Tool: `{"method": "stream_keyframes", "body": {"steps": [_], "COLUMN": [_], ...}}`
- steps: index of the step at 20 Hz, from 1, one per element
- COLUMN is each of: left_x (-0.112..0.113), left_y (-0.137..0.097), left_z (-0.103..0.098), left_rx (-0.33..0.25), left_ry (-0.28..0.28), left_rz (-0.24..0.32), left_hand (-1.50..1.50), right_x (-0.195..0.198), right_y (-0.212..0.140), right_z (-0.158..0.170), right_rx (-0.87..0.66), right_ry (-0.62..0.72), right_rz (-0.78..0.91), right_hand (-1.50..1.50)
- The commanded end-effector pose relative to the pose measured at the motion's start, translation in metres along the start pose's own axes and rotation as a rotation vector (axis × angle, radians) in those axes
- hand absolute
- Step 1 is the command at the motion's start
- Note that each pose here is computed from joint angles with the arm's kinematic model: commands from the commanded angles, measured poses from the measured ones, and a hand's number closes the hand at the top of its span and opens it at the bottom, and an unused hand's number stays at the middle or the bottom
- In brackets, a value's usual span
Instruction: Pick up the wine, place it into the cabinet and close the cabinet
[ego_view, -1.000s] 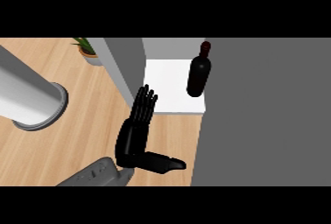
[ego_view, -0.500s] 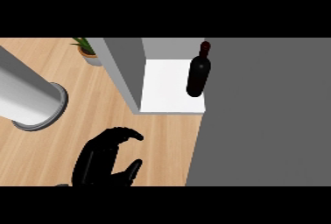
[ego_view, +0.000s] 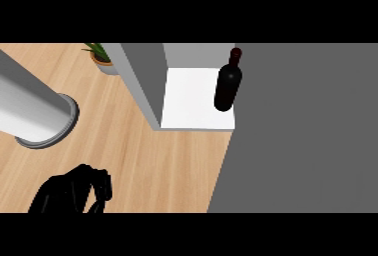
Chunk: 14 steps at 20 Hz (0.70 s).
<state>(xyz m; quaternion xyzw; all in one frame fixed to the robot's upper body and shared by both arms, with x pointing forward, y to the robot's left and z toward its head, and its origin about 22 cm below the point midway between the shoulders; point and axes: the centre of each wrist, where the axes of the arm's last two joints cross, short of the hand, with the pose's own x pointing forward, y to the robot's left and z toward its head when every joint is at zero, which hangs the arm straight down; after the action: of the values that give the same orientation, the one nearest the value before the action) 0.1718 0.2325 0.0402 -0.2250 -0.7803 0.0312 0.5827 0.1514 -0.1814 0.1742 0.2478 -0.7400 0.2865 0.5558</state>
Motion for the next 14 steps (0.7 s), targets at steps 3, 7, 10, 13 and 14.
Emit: {"method": "stream_keyframes", "body": {"steps": [3, 7, 10, 13, 14], "left_x": [0.03, 0.04, 0.052, 0.057, 0.067], "left_y": [0.03, 0.041, 0.064, 0.071, 0.077], "left_z": [0.02, 0.035, 0.033, 0.048, 0.038], "left_rx": [0.053, 0.091, 0.134, 0.148, 0.135], "left_ry": [-0.006, -0.041, -0.051, -0.04, -0.052], "left_rz": [0.011, 0.029, 0.011, -0.019, -0.01], "left_hand": [-1.5, -1.5, -1.5, -1.5, -1.5], "right_x": [0.035, 0.026, 0.027, 0.028, 0.019], "right_y": [0.046, 0.072, 0.088, 0.106, 0.115], "right_z": [0.003, -0.025, -0.04, -0.042, -0.05], "right_rx": [0.141, 0.207, 0.245, 0.235, 0.24], "right_ry": [-0.078, -0.008, 0.02, 0.007, 0.028], "right_rz": [-0.054, -0.058, -0.028, -0.054, -0.032], "right_hand": [1.5, 1.5, 1.5, 1.5, 1.5]}}
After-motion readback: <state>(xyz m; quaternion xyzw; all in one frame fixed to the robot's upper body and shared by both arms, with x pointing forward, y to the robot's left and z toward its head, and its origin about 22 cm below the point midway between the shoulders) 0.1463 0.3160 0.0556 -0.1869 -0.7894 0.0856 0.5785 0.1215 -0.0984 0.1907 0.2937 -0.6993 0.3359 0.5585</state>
